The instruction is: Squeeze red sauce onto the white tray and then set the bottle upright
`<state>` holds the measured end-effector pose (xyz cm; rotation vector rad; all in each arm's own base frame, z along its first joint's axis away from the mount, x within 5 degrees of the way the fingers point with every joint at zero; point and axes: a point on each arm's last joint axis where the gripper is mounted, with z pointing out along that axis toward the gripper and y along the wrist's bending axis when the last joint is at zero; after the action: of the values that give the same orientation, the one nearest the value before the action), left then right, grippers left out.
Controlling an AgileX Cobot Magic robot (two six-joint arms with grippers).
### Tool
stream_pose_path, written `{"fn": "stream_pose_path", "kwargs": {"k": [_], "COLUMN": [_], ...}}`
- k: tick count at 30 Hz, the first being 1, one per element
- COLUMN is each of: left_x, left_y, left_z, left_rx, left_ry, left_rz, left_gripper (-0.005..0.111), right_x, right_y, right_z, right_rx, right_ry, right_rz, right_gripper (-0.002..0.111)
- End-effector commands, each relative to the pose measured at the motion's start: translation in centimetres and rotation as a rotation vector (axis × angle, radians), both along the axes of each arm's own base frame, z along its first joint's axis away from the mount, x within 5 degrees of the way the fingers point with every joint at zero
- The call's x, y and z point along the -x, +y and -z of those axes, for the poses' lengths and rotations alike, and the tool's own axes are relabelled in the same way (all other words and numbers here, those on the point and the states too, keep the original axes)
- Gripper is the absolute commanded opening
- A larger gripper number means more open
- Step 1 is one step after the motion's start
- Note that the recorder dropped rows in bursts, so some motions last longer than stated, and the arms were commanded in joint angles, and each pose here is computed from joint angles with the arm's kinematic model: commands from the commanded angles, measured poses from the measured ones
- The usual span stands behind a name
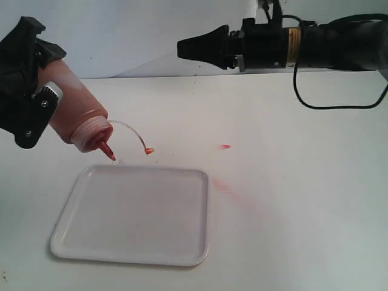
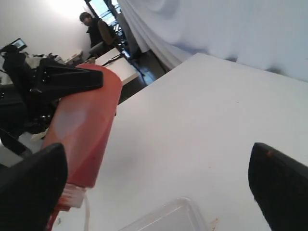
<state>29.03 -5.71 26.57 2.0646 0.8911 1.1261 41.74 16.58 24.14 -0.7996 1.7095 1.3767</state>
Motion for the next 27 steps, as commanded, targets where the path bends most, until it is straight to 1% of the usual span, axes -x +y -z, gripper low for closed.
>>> {"fn": "stream_pose_path", "kwargs": {"k": [1, 5, 9, 14, 19, 22, 27], "left_x": [0.0, -0.5, -0.6, 0.0, 0.9, 1.4, 2.1], "left_y": [0.0, -0.1, -1.0, -2.9, -4.7, -4.9, -4.5], "left_z": [-0.7, -0.5, -0.4, -0.3, -0.6, -1.2, -2.6], "left_rx": [-0.140, -0.163, -0.195, -0.207, -0.276, -0.273, -0.271], "left_ry": [-0.039, -0.036, -0.036, -0.035, -0.045, -0.065, -0.106], "left_rz": [0.064, 0.075, 0.114, 0.176, 0.246, 0.252, 0.239], "left_gripper": [0.000, 0.000, 0.000, 0.000, 0.000, 0.000, 0.000], "right_x": [-0.2, 0.3, 1.0, 2.0, 3.0, 3.5, 3.8], "right_y": [2.1, 3.3, 4.9, 6.6, 8.1, 8.5, 9.0], "right_z": [1.0, 0.9, 0.6, 0.8, 1.0, 1.3, 1.3], "right_rx": [-0.014, 0.072, 0.112, 0.128, 0.150, 0.188, 0.190], "right_ry": [0.009, -0.015, -0.023, -0.030, -0.038, -0.047, -0.065], "right_rz": [-0.073, -0.147, -0.202, -0.253, -0.301, -0.332, -0.345], "right_gripper": [0.090, 0.090, 0.090, 0.090, 0.090, 0.090, 0.090]}}
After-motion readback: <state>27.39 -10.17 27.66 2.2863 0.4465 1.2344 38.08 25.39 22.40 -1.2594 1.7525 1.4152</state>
